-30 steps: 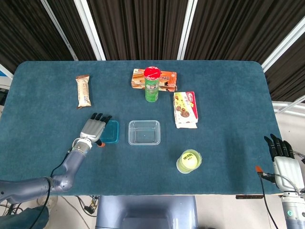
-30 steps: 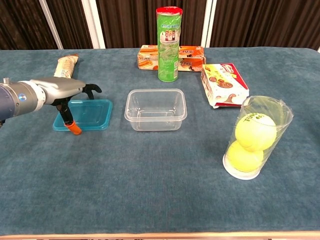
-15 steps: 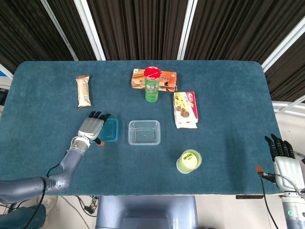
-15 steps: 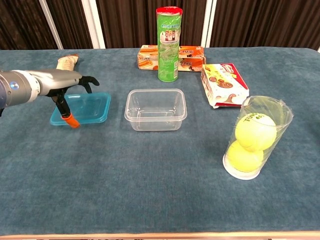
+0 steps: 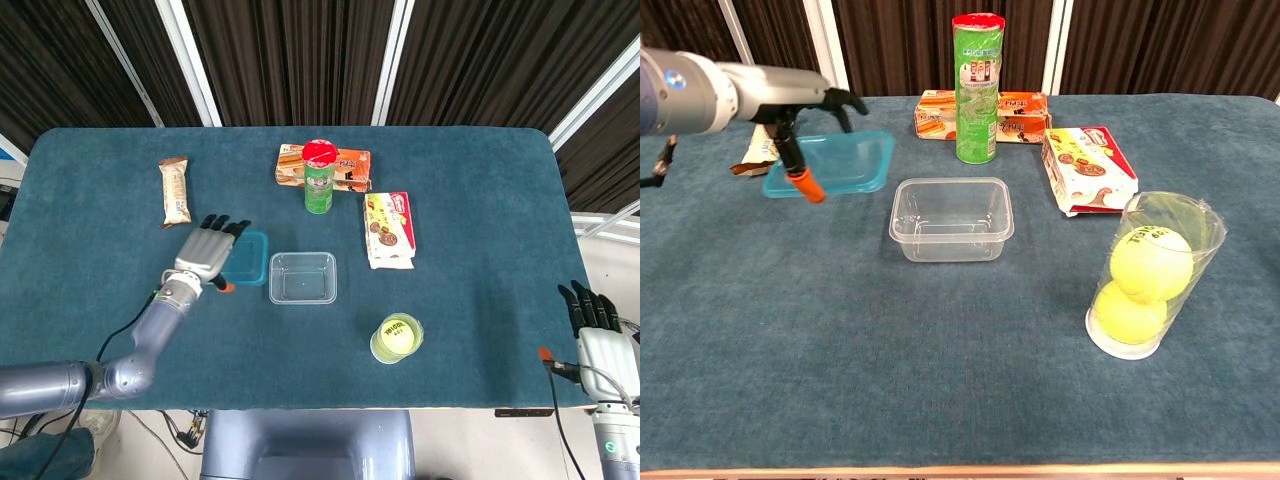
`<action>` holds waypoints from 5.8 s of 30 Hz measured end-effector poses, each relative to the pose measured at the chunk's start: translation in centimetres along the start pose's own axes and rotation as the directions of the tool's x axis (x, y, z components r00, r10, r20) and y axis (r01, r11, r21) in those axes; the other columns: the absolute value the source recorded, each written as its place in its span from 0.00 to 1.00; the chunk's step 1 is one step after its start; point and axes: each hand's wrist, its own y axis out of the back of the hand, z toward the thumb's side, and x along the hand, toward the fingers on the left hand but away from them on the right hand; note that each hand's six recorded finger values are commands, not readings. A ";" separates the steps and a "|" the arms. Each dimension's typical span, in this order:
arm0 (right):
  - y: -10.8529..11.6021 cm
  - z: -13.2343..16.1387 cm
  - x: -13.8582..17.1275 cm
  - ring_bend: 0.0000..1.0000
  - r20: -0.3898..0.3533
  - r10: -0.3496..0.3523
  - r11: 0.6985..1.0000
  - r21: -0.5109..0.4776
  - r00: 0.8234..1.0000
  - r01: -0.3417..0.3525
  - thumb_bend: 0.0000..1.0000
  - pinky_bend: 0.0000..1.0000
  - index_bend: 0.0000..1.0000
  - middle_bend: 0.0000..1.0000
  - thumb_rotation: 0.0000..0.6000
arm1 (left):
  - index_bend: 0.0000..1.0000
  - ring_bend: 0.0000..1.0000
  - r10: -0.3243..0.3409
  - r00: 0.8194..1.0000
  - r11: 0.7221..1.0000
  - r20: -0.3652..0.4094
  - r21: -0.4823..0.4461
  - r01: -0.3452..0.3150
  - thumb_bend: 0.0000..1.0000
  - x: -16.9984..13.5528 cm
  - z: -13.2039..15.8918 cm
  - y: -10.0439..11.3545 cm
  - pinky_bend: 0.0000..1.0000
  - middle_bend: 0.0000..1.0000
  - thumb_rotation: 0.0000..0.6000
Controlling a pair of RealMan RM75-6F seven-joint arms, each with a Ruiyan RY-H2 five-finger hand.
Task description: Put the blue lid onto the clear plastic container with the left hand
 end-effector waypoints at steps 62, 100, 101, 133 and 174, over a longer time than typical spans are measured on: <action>0.1 -0.4 0.0 0.00 0.016 -0.003 1.000 -0.004 1.000 0.003 0.29 0.00 0.09 0.00 1.00 | 0.10 0.00 -0.043 0.998 0.998 0.045 -0.049 0.046 0.19 2.9 12.6 -2.1 0.01 0.26 1.00; 0.2 -0.4 0.0 0.00 0.016 -0.002 1.000 -0.006 1.000 0.002 0.29 0.00 0.09 0.00 1.00 | 0.10 0.00 -0.036 0.999 0.999 0.032 -0.039 0.037 0.19 3.3 13.0 -2.5 0.01 0.26 1.00; 0.2 -0.4 0.0 0.00 0.016 -0.001 1.000 -0.005 1.000 0.001 0.29 0.00 0.09 0.00 1.00 | 0.10 0.00 -0.035 0.999 0.999 0.032 -0.039 0.037 0.19 3.3 13.0 -2.5 0.01 0.26 1.00; 0.2 -0.4 0.0 0.00 0.018 0.000 1.000 -0.010 1.000 0.000 0.29 0.00 0.09 0.00 1.00 | 0.10 0.00 -0.043 0.999 0.999 0.008 -0.019 0.043 0.19 3.7 13.3 -3.2 0.00 0.26 1.00; 0.2 -0.5 0.0 0.00 0.024 -0.003 1.000 -0.009 1.000 0.003 0.29 0.00 0.09 0.00 1.00 | 0.07 0.00 -0.034 0.999 0.999 0.034 0.025 0.034 0.15 3.5 13.3 -3.6 0.00 0.06 1.00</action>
